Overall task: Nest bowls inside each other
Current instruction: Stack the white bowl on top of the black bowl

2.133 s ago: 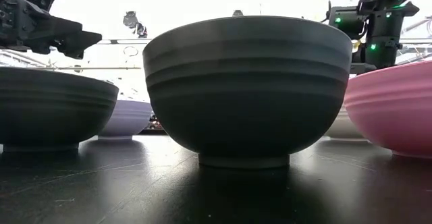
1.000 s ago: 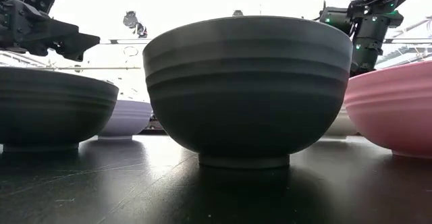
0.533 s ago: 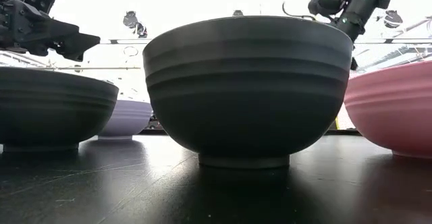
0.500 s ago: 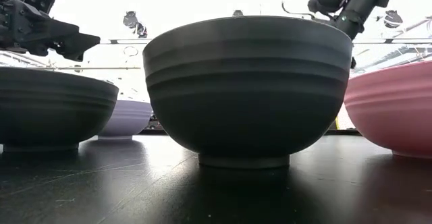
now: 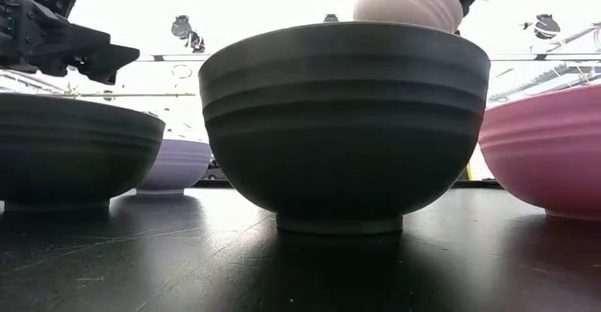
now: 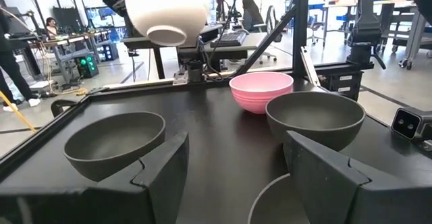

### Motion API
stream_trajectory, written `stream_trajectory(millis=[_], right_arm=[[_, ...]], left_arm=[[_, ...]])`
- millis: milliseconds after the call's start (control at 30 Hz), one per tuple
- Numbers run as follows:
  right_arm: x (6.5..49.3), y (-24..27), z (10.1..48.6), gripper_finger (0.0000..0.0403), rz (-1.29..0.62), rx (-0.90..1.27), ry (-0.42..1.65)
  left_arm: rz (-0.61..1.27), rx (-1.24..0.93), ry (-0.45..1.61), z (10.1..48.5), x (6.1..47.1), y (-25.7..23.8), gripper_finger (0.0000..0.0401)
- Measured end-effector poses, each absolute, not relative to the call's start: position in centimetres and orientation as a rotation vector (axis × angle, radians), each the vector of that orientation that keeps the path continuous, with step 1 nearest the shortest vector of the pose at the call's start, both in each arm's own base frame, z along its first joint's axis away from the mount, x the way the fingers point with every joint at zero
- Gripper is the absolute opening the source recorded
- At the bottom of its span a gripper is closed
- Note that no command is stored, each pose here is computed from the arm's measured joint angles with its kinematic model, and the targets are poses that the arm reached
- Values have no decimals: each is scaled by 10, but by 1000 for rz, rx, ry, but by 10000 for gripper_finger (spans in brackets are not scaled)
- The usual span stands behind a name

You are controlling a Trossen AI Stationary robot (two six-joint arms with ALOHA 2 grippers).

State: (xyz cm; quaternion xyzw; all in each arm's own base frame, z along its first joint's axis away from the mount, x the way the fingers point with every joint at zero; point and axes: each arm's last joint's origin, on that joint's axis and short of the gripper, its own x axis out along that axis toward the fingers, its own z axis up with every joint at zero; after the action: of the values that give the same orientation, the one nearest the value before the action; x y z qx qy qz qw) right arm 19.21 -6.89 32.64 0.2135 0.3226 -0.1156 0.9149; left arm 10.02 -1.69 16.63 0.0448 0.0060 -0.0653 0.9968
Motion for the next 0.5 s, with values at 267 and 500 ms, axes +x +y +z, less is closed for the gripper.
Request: stream_trajectory(millis=[267,500], right_arm=[[199,-46,332,0,-141,445,652],[205,-30,336,0,-95,424,616]], left_arm=[[-130,93,0,167,100,-17,246],[-130,93,0,167,100,-17,246]])
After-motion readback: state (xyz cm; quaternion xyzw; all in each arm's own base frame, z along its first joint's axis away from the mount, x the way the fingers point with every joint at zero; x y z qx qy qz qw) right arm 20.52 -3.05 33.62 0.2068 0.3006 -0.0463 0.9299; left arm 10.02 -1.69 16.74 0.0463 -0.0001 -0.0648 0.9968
